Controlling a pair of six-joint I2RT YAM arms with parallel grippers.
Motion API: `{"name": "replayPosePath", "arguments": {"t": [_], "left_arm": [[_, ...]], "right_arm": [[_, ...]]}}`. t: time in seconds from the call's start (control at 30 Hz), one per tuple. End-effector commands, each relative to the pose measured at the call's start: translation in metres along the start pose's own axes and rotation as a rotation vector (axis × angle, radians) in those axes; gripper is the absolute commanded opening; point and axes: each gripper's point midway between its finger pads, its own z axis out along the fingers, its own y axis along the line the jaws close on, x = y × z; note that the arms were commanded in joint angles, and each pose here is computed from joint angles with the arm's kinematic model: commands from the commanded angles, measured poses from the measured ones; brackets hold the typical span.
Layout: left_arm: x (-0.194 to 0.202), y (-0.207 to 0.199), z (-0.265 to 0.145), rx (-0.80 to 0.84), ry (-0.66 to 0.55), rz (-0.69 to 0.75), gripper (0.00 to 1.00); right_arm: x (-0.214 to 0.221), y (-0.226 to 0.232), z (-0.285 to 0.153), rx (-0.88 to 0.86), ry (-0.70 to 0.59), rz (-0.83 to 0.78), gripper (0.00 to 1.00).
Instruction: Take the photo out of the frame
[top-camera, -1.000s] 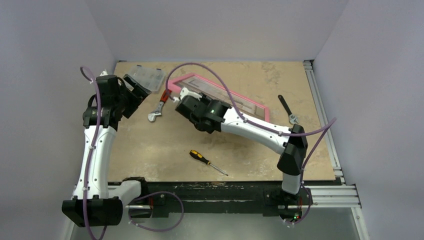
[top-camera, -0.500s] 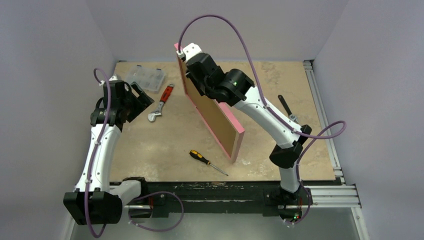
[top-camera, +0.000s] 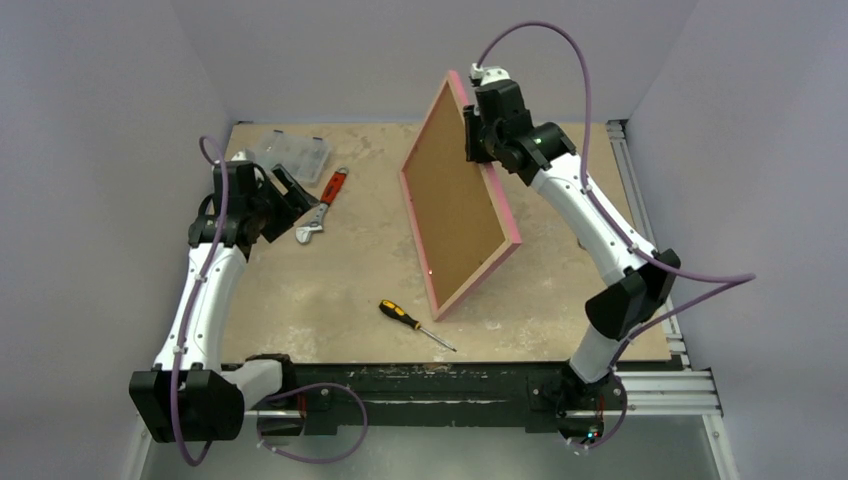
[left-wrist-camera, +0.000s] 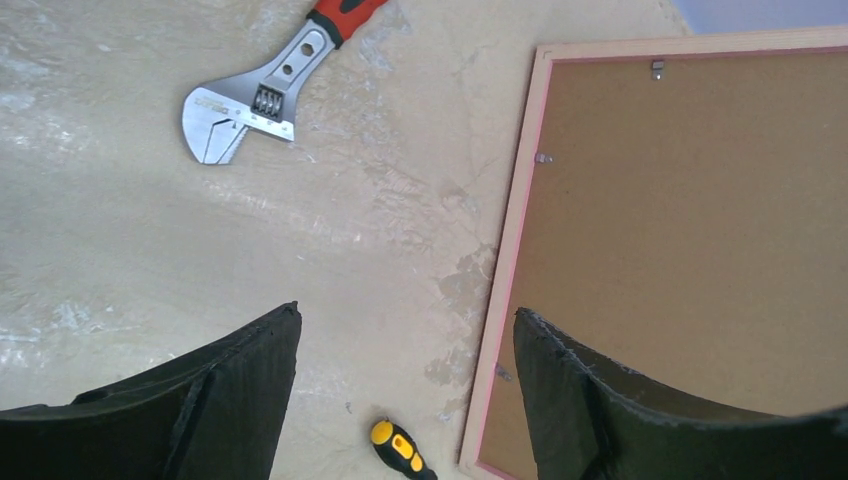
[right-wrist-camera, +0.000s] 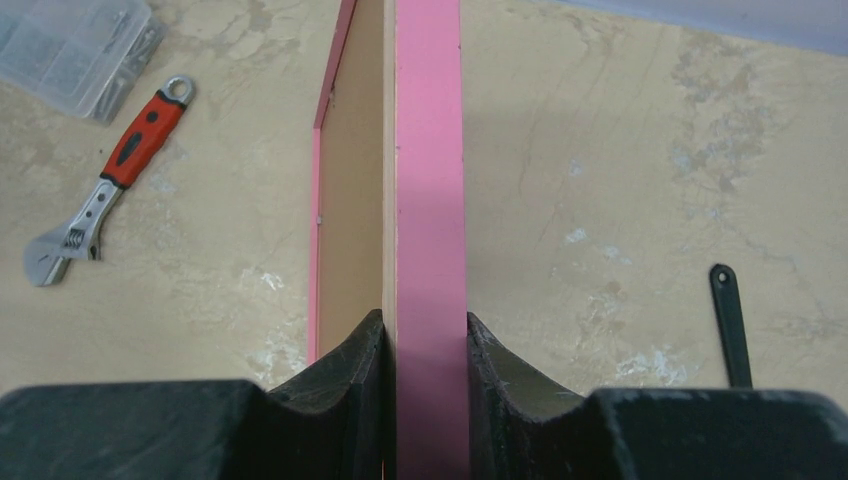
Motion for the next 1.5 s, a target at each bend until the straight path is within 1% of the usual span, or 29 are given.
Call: {"name": "replayPosePath", "arguments": {"t": [0.0,0.23,0.37,0.5,0.6,0.8,0.93,0.97,1.0,1.07,1.1,1.17,1.23,1.27,1.33,1.4,1.47], "left_arm": [[0.003,-0.017,0.005,0.092,0.025,0.01,0.75],[0.011,-0.023,0.012,0.138,0.075,-0.009,0.75],[0.014,-0.025,0.014,0.154,0.089,-0.016,0.74],[0.018,-0.028,0.016,0.178,0.105,-0.025,0.74],[0.021,-0.029,0.018,0.189,0.117,-0.034,0.74],[0.027,-0.033,0.022,0.223,0.148,-0.048,0.74],[0.032,-0.035,0.026,0.235,0.182,-0.056,0.74],[0.033,-0.035,0.027,0.238,0.188,-0.057,0.74],[0.033,-0.036,0.028,0.241,0.193,-0.056,0.74],[0.035,-0.036,0.029,0.245,0.202,-0.058,0.74],[0.035,-0.036,0.029,0.245,0.205,-0.058,0.74],[0.035,-0.036,0.029,0.247,0.207,-0.059,0.74],[0.036,-0.037,0.03,0.251,0.213,-0.06,0.74],[0.037,-0.037,0.031,0.252,0.218,-0.063,0.74],[0.038,-0.038,0.032,0.258,0.222,-0.065,0.74],[0.039,-0.038,0.033,0.262,0.231,-0.067,0.74],[0.04,-0.038,0.035,0.263,0.236,-0.071,0.74]], "right_arm": [[-0.017,-0.021,-0.004,-0.017,-0.122,0.127,0.0],[0.022,-0.055,0.011,0.009,-0.13,0.286,0.0],[0.05,-0.062,0.026,-0.01,-0.107,0.316,0.0],[0.078,-0.044,0.037,-0.122,-0.066,0.322,0.0],[0.103,-0.036,0.045,-0.169,-0.037,0.332,0.0],[0.134,-0.041,0.066,-0.134,0.014,0.319,0.0],[0.15,-0.046,0.083,-0.097,0.072,0.275,0.0],[0.155,-0.048,0.087,-0.09,0.092,0.255,0.02],[0.16,-0.049,0.091,-0.082,0.121,0.235,0.1],[0.172,-0.054,0.097,-0.05,0.192,0.19,0.33],[0.179,-0.064,0.097,0.003,0.227,0.154,0.45],[0.188,-0.079,0.094,0.091,0.279,0.099,0.62],[0.194,-0.088,0.087,0.141,0.3,0.066,0.74],[0.193,-0.09,0.082,0.149,0.301,0.055,0.77],[0.19,-0.084,0.07,0.124,0.289,0.005,0.77],[0.186,-0.055,0.056,0.028,0.26,-0.098,0.77],[0.192,-0.01,0.04,-0.103,0.243,-0.22,0.77]]}}
